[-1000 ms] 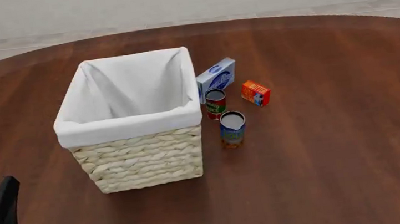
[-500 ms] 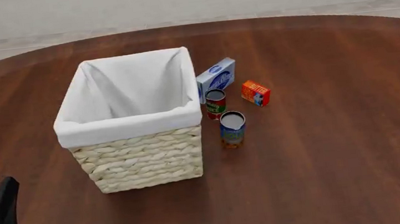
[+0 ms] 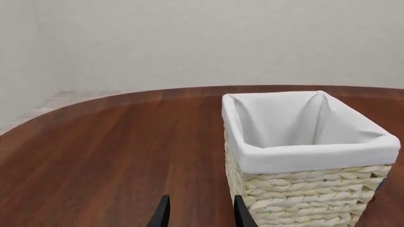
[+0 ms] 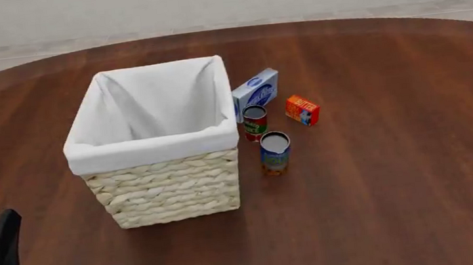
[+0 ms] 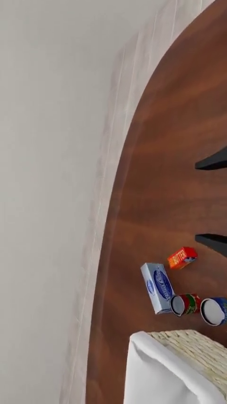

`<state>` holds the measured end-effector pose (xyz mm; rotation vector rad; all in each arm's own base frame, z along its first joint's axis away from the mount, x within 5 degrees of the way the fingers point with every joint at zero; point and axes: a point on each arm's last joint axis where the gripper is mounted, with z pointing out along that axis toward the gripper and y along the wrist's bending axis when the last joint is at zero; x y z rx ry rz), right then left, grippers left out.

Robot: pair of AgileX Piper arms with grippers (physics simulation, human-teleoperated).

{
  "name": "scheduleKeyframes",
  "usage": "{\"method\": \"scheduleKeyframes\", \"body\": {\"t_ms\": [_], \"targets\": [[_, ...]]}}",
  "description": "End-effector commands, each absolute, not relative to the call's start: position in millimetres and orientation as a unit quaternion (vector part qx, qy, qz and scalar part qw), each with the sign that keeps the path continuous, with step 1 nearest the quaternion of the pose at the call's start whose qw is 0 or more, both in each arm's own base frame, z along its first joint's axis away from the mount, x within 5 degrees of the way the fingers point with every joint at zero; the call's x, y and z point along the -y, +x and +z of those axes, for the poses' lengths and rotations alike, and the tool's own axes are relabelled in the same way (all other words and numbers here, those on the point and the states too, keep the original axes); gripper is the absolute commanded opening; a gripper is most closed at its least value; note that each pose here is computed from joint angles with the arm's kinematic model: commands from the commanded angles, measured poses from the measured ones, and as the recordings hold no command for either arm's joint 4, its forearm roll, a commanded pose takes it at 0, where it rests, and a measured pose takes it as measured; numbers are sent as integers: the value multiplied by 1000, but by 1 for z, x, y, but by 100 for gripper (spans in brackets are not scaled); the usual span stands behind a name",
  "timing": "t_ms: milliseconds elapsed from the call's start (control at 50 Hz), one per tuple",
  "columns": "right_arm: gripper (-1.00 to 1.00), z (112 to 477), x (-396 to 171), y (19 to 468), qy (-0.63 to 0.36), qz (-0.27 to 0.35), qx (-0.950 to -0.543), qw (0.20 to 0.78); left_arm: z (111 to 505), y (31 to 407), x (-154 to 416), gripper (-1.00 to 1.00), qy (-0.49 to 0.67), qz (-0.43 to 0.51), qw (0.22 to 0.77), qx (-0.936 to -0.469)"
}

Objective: Pick up the alphabet soup and put it in the basket.

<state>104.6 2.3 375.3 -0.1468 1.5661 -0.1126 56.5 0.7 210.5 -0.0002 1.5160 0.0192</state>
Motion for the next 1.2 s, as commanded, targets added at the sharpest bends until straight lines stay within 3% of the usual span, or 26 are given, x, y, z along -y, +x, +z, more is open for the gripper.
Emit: {"method": "scheduleKeyframes", "body": {"t_ms": [20, 300, 860, 920, 960, 1200], "targets": [[100, 389, -13, 137, -99, -27, -718, 689, 211, 56, -1, 100, -2, 9, 727, -686], [100, 391, -44, 180, -160, 16, -728, 667, 211, 56, -2, 100, -10, 15, 728, -686], [100, 391, -98, 222, -245, 58, -727, 639, 215, 56, -4, 100, -26, 24, 729, -684], [100, 391, -102, 225, -244, 65, -731, 634, 215, 56, -4, 100, -26, 26, 728, -684], [100, 384, -95, 241, -226, 52, -759, 608, 215, 56, -4, 100, -27, 25, 728, -685], [100, 378, -116, 248, -244, 76, -761, 596, 215, 55, -5, 100, -29, 29, 727, -685]]}}
